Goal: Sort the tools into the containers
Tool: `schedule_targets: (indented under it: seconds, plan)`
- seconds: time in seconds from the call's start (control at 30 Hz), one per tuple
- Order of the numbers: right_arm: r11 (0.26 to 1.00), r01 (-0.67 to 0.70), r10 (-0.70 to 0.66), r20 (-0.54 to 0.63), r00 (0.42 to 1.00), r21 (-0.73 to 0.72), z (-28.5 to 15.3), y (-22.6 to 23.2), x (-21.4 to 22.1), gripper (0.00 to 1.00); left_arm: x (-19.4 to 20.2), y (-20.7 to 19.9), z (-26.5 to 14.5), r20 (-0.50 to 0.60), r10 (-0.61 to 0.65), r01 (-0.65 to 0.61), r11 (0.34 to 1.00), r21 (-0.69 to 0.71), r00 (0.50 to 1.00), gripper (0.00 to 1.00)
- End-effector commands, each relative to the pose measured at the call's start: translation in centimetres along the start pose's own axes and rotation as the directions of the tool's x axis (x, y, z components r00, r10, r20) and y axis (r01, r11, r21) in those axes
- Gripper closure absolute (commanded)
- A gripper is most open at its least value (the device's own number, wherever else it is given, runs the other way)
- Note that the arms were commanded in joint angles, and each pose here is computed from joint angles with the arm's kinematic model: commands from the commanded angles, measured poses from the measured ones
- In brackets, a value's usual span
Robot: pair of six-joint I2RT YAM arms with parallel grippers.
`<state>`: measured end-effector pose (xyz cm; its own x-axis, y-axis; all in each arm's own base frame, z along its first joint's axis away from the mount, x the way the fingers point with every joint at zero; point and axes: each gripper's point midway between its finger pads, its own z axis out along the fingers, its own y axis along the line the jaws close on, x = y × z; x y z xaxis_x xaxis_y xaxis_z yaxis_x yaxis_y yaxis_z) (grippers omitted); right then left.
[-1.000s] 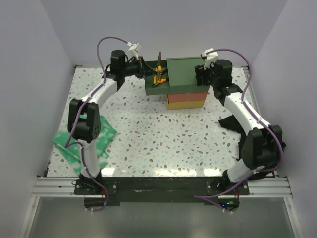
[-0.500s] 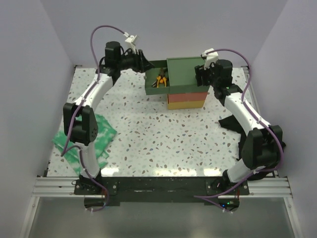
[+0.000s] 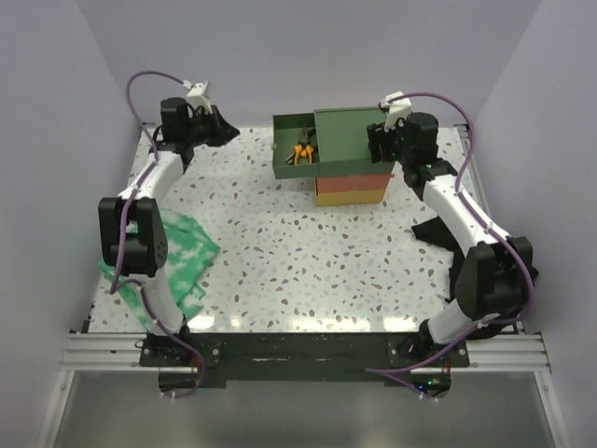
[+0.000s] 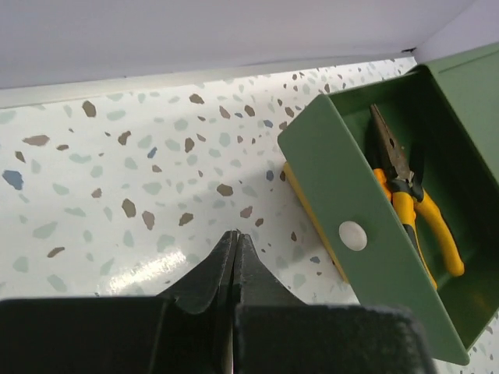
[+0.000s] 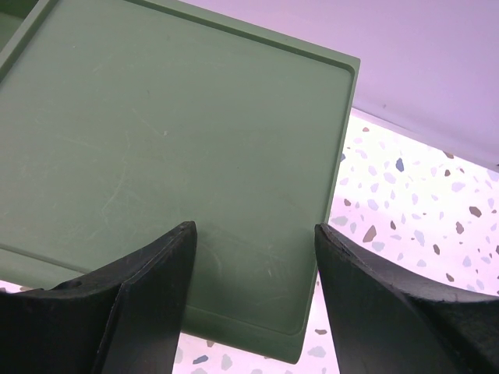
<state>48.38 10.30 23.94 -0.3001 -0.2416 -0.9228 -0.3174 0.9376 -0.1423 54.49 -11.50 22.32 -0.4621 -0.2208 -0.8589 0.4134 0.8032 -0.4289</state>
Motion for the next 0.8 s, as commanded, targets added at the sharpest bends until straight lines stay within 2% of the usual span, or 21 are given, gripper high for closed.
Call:
schedule_targets:
  seconds: [0.0,0.23,0.4,0.47,0.6,0.77]
  plan:
    - [0.998,0.007,-0.034,-0.403,0.914,-0.068,-1.4,1.8,12.1,0.33,1.0,-2.4,1.4,-0.007,0.032,-0.032,0.997,0.067,0.999,1.0]
    - [0.998,0.006,-0.034,-0.407,0.913,-0.069,-1.2,1.8,12.2,0.33,1.8,-8.5,3.5,-0.013,0.087,-0.081,0.967,0.242,0.996,1.0]
    - [0.998,0.001,-0.03,-0.41,0.912,-0.07,-1.5,1.8,12.4,0.33,2.9,-14.7,4.3,-0.005,0.13,-0.116,0.896,0.429,0.991,1.0]
    - [0.997,0.001,-0.031,-0.411,0.911,-0.072,-1.7,1.9,12.4,0.33,4.4,-16.3,4.9,-0.04,0.127,-0.091,0.87,0.484,0.991,1.0]
    - [0.997,0.002,-0.031,-0.408,0.912,-0.071,-1.8,1.9,12.2,0.33,5.9,-18.4,6.0,-0.074,0.12,-0.061,0.838,0.541,0.99,1.0]
    - [0.998,-0.002,-0.026,-0.405,0.914,-0.068,-1.9,1.9,12.0,0.33,6.8,-21.6,6.5,-0.057,0.151,-0.085,0.785,0.613,0.987,1.0]
